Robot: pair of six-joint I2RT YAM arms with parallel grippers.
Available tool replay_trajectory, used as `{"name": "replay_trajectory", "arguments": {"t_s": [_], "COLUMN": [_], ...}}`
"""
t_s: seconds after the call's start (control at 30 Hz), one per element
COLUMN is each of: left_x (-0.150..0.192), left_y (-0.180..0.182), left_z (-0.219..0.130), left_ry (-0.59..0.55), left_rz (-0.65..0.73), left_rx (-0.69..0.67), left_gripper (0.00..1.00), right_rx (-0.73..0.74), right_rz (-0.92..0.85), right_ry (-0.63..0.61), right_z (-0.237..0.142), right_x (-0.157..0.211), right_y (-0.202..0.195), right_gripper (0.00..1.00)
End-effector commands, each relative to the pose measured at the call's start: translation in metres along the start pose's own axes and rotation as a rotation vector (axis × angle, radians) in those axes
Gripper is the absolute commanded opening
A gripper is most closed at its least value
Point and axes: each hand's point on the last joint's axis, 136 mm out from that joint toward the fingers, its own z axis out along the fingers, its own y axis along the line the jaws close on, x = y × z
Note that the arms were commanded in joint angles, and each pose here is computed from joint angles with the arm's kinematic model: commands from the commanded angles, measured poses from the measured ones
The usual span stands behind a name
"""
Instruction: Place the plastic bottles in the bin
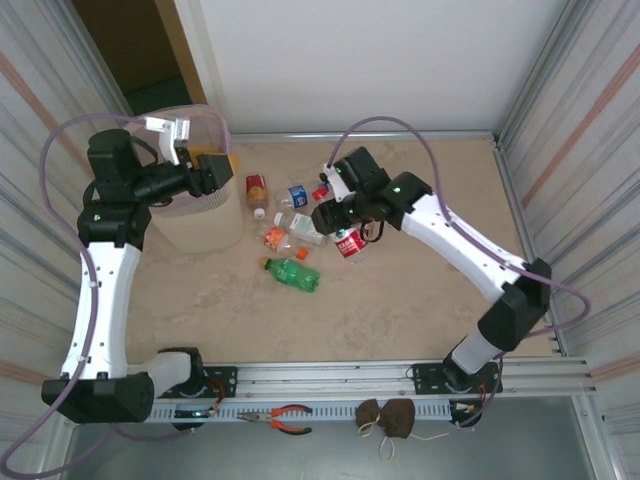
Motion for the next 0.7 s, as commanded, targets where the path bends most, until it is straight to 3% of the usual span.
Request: {"name": "replay_trajectory", "arguments": {"t_s": [0.0, 0.3, 0.67], "left_x": [-0.004, 0.025, 0.053], "left_y": [-0.029, -0.092, -0.142], "left_z": [0.005, 0.030, 0.047], "left_ry": [-0.038, -0.039, -0.020], "left_rz": [0.103, 0.233, 0.299], "left_rx": [0.077, 0.298, 0.507], "left_gripper": [0.74, 0.79, 0.85], "right_rx": [-0.078, -0.222, -0.420], "right_rz": [0.046, 0.121, 0.098], "right_ry": [-0.213, -0.584, -0.804], "right_z": [-0.035, -0.113, -0.177], "right_x": [-0.036, -0.081, -0.096], "right_y": [0.015, 0.032, 0.059], "right_gripper": [0.60, 0.60, 0.60]}}
